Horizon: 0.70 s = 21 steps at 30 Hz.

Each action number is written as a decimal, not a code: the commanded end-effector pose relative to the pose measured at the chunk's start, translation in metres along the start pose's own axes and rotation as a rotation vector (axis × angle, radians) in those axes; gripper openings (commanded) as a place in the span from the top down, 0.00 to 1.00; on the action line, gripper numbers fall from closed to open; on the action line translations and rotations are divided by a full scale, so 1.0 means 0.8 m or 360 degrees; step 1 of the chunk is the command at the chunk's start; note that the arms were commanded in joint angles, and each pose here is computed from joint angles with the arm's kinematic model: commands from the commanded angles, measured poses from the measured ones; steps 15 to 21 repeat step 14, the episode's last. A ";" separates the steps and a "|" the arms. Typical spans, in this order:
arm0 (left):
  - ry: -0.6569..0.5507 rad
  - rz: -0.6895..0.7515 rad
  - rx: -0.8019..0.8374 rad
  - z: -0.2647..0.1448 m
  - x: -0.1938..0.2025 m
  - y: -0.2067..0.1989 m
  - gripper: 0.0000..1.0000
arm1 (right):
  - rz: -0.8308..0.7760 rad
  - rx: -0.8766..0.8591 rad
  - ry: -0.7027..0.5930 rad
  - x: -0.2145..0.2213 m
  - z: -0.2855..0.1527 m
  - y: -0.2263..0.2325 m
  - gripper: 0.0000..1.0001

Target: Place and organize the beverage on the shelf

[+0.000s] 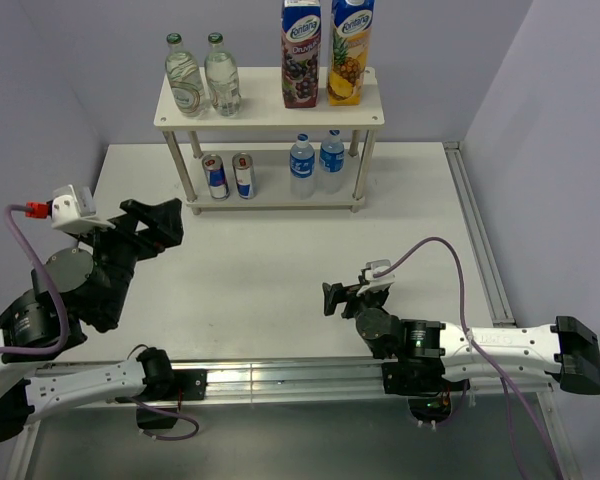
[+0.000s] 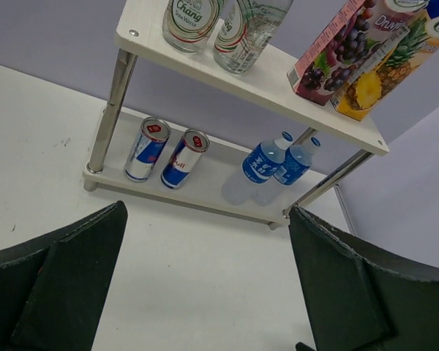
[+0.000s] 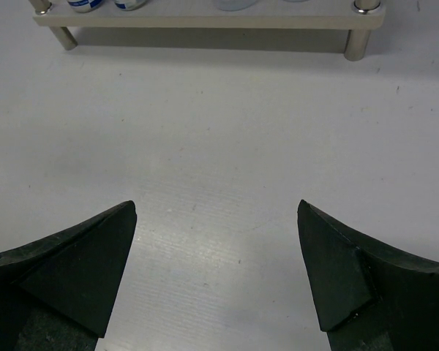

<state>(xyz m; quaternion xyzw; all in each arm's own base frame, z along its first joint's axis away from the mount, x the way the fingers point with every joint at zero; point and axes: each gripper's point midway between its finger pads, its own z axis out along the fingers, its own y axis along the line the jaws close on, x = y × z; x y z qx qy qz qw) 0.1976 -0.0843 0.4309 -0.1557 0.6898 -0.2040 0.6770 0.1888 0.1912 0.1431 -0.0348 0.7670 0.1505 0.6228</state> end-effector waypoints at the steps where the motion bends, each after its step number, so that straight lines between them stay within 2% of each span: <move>1: -0.0014 0.0086 -0.0020 -0.001 0.001 0.010 0.01 | 0.0092 0.0021 -0.0059 -0.026 0.002 0.007 0.03; 21: 0.0017 0.0178 -0.0098 0.009 0.021 0.009 0.00 | 0.0102 0.0016 -0.0063 -0.027 0.001 0.007 0.03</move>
